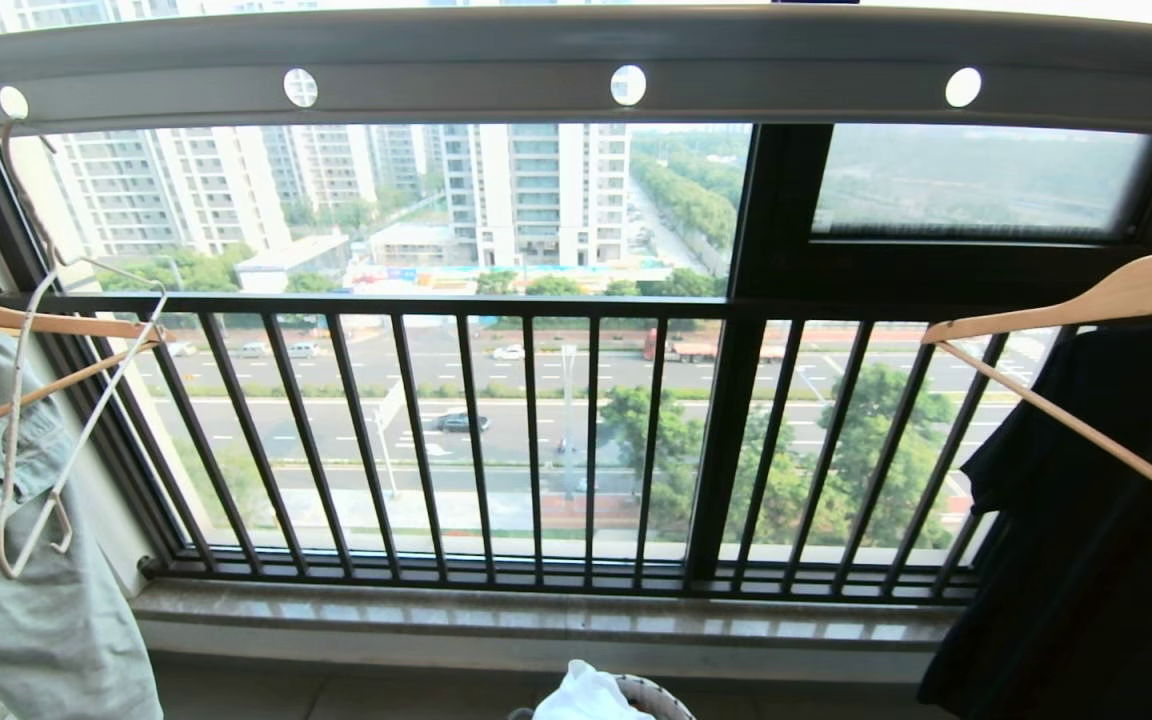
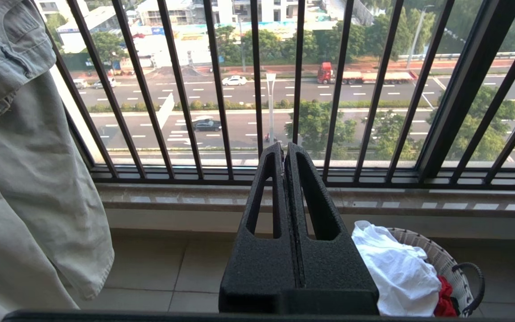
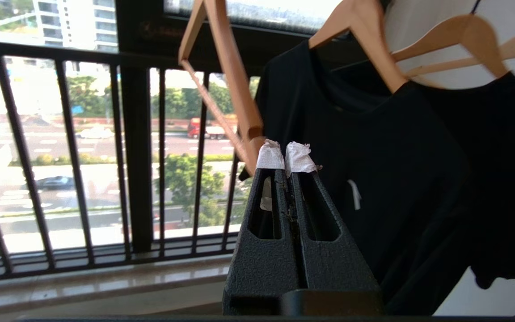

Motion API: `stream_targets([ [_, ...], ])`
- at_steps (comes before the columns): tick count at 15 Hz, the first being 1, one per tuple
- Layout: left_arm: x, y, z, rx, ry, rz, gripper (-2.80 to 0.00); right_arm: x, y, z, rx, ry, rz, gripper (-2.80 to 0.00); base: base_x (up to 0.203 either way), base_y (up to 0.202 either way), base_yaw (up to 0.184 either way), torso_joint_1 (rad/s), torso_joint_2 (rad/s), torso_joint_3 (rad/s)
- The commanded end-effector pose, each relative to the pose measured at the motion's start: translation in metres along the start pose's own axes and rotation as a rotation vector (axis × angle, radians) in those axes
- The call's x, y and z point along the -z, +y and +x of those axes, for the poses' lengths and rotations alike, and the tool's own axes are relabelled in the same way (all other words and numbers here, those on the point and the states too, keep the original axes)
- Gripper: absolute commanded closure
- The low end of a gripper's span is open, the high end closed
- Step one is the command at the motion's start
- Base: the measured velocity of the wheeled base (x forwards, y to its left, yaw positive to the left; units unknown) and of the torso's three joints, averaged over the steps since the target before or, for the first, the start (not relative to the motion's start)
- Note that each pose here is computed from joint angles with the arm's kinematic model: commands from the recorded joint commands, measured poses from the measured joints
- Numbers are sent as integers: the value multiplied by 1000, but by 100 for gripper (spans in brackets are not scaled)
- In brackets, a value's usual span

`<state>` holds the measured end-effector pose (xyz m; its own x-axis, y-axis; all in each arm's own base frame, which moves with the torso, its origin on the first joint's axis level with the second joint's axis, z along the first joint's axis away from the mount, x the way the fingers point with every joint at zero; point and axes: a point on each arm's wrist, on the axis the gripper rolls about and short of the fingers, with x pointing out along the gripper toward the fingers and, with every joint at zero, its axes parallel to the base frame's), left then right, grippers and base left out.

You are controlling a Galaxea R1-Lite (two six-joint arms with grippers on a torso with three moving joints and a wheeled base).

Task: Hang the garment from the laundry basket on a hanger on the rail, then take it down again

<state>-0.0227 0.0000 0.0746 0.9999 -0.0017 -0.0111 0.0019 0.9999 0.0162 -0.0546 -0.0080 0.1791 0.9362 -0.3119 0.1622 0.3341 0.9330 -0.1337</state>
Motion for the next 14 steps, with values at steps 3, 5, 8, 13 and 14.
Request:
stream_targets([
  [3,0,0,0,0,0,-1,0,77,23,7,-254,63,130,0,0,0,0,0,0,0],
  [5,0,0,0,0,0,1,0,94,29,12,-289,53,136,0,0,0,0,0,0,0],
  [8,0,0,0,0,0,-1,0,101,31,11,-330,97,93,0,0,0,0,0,0,0],
  [13,0,0,0,0,0,-1,0,104,32,10,-375,135,66,0,0,0,0,0,0,0],
  [14,0,0,0,0,0,-1,0,104,32,10,-375,136,67,0,0,0,0,0,0,0],
])
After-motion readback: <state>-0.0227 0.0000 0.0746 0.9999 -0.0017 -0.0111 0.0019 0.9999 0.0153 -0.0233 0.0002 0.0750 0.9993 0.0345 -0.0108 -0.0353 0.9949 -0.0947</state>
